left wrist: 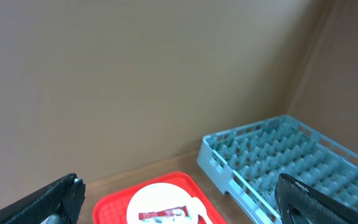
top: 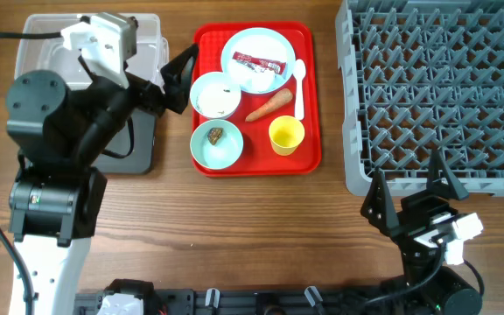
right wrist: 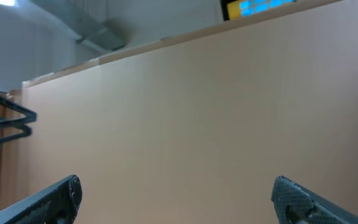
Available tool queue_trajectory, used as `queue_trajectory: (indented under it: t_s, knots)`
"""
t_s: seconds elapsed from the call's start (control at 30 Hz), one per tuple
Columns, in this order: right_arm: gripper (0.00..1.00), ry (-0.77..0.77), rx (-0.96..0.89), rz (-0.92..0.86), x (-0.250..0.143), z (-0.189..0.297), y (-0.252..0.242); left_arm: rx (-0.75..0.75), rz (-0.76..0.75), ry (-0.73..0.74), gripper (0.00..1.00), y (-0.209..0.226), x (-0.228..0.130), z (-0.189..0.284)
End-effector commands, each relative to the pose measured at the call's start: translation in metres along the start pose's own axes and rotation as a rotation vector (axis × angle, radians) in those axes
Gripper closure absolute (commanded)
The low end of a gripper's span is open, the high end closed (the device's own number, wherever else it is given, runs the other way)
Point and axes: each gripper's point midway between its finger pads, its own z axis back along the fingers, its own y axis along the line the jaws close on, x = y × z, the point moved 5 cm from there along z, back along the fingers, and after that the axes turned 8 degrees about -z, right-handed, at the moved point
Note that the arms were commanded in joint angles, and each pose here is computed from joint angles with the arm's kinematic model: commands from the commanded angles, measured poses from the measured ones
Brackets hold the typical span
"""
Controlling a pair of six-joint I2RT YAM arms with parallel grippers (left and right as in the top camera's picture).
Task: Sort waste into correct bins and load items into the dishwasher rack
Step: 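Reach the left gripper over the white plate toward the red wrapper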
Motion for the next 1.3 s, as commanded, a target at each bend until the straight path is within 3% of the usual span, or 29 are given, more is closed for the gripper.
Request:
queue_trajectory:
  t_s: [0.0, 0.33, 0.63, 0.8, 0.97, 1.27]
  knots:
    - [0.0, 0.059, 0.107, -0.008, 0.01, -0.008, 0.018, -0.048, 0.011, -0.008, 0.0, -0.006, 0.005, -0.002]
    - [0.0, 0.379, 0.232, 0.037, 0.046, -0.079, 0.053, 0.125, 0.07, 0.085, 0.0, 0.013, -0.006, -0.018]
    - [0.0, 0.768, 0.162, -0.045, 0.05, -0.145, 0.058, 0.243, 0.035, 0.331, 0.0, 0.022, -0.014, -0.059]
    - [0.0, 0.939, 0.112, -0.08, 0.047, -0.164, 0.056, 0.207, 0.046, 0.461, 0.0, 0.021, -0.022, -0.101]
    - [0.0, 1.001, 0.158, -0.127, 0.043, -0.17, 0.064, 0.157, 0.038, 0.56, 0.0, 0.009, -0.041, -0.151]
    - [0.0, 1.102, 0.143, -0.163, 0.032, -0.155, 0.063, 0.035, 0.03, 0.729, 0.0, -0.032, -0.121, -0.216]
